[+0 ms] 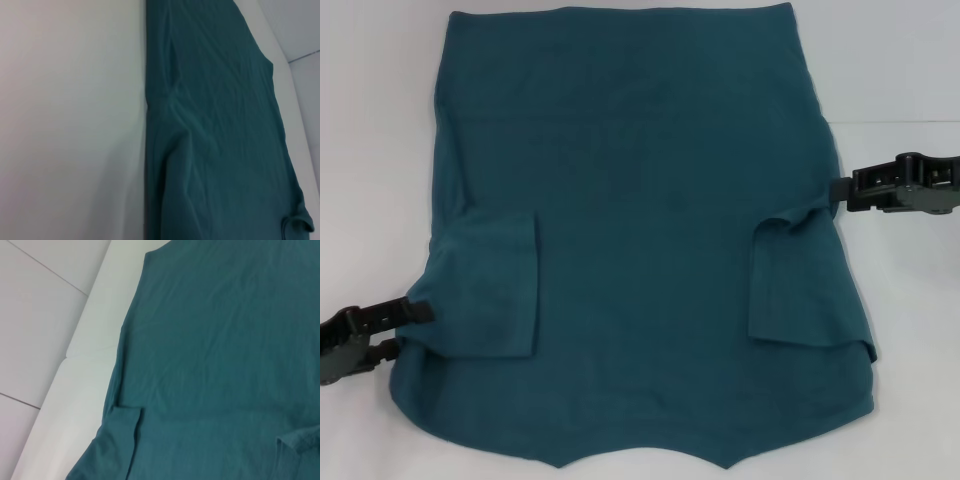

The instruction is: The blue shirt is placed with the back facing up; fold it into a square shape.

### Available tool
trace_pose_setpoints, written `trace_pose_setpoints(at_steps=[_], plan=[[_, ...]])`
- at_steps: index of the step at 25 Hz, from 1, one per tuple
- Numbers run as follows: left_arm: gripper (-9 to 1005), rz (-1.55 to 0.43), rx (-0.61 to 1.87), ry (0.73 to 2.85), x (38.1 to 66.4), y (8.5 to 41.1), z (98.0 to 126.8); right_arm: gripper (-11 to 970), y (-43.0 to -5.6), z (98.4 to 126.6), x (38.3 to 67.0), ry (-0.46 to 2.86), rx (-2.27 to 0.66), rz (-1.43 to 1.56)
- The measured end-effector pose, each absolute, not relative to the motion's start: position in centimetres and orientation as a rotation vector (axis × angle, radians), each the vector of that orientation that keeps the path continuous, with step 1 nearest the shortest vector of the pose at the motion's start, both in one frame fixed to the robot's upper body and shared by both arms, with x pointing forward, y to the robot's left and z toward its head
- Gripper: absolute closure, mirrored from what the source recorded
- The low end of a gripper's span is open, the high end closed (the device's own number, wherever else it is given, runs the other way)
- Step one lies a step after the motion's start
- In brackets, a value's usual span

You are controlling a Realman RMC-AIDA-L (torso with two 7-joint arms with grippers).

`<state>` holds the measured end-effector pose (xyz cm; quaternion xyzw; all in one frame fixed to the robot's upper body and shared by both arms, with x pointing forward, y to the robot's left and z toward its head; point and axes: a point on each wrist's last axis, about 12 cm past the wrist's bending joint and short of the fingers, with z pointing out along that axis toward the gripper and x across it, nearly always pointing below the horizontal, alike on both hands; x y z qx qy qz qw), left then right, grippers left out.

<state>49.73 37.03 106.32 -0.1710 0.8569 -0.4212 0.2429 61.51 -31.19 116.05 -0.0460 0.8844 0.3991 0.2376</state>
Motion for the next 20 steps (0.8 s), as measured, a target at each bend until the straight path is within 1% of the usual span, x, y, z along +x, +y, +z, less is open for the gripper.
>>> trace_pose_setpoints(at_steps=[14,20], plan=[[234,-1.087,-0.614,2.329,47.6,39.0,105.5,514,-31.3,116.0,61.4,2.424,-0.122,1.095],[238,-1.089,-0.621,2.341,47.4,38.9,105.3,513,-31.3,116.0,61.4,2.423,-0.121,1.094]])
